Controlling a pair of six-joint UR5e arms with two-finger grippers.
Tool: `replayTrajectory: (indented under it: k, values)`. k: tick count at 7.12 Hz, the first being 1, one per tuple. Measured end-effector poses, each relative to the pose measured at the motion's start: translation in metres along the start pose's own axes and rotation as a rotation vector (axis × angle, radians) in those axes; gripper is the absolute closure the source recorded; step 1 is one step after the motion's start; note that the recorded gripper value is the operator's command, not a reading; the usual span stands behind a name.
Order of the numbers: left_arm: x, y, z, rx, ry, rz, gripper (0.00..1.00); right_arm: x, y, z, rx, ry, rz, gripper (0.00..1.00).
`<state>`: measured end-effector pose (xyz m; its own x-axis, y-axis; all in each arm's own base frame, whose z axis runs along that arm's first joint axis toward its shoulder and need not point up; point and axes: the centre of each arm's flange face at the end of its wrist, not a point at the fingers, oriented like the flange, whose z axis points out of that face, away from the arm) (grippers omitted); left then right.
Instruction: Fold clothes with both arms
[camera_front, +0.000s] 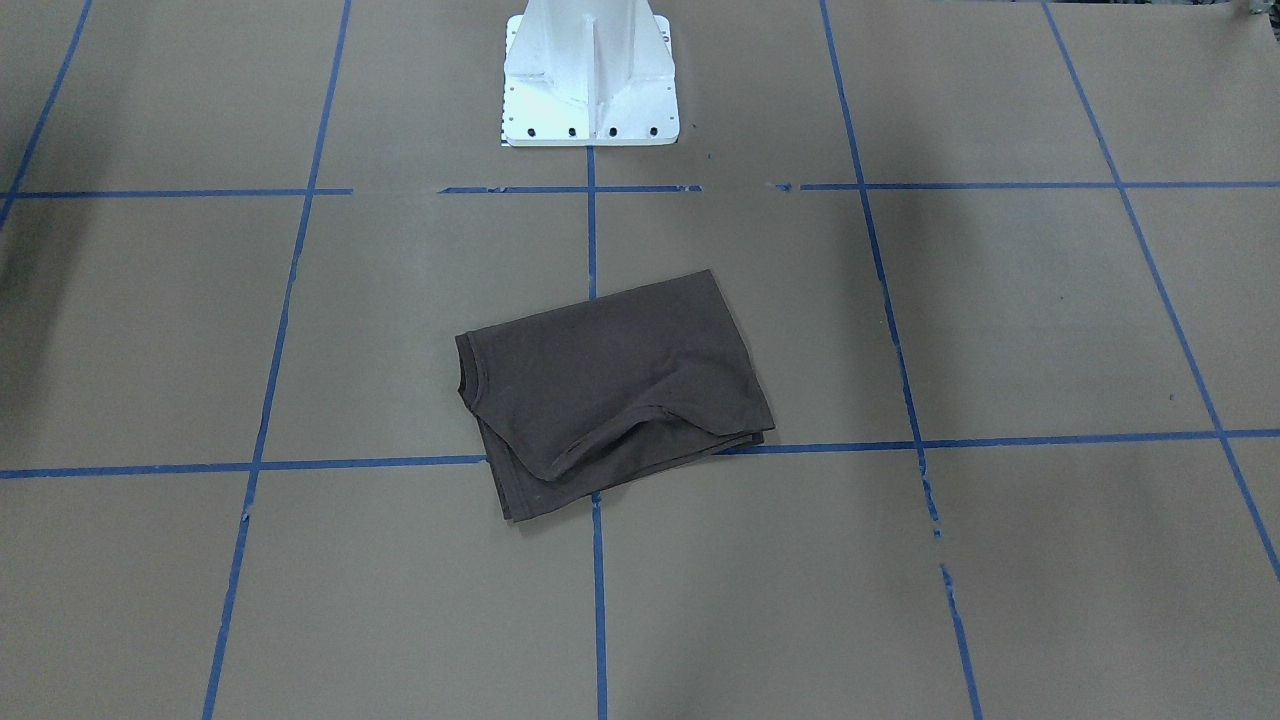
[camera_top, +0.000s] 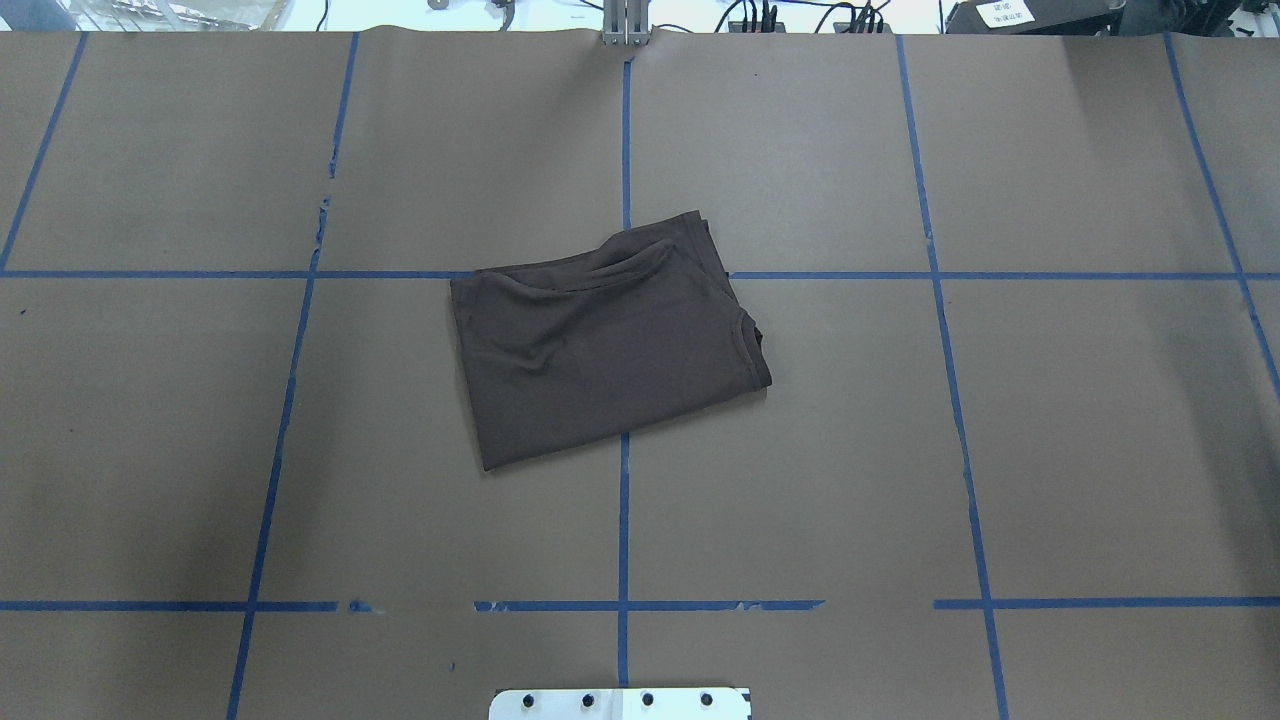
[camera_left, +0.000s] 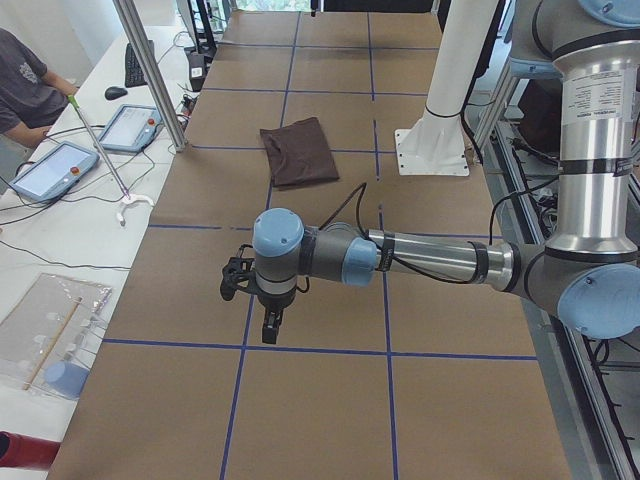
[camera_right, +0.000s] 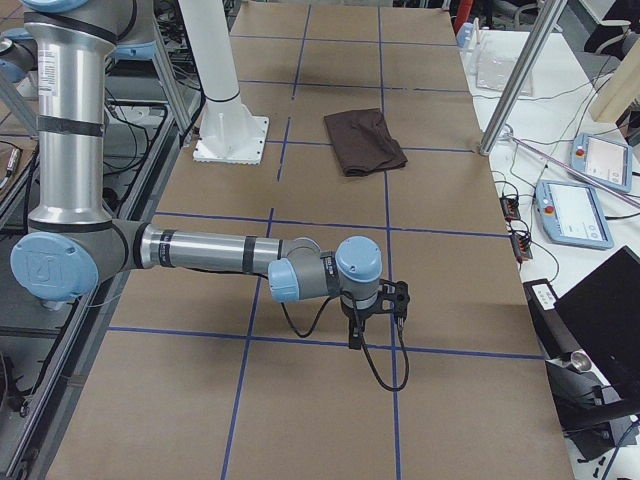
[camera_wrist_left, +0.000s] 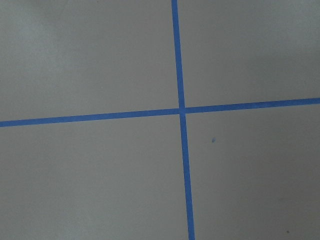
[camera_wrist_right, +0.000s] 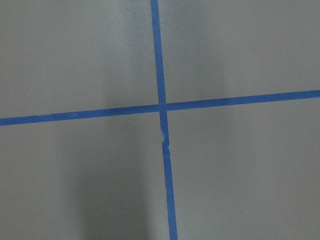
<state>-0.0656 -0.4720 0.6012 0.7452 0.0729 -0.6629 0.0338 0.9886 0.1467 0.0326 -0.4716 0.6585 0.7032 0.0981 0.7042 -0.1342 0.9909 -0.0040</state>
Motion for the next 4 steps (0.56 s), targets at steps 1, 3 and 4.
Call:
replayTrajectory:
  k: [1,3,4]
  values:
    - [0.0004,-0.0008,-0.0006,0.003,0.000,-0.001,0.00,-0.0001,0.0000,0.0000,0.000,0.000,0.000,0.00]
    - [0.0009,-0.0015,-0.0012,0.005,0.000,-0.004,0.00,0.0000,0.0000,0.0002,0.000,-0.002,0.000,0.00]
    - [0.0012,-0.0021,-0.0016,0.005,0.000,-0.004,0.00,-0.0002,0.0000,0.0001,0.000,-0.003,-0.001,0.00]
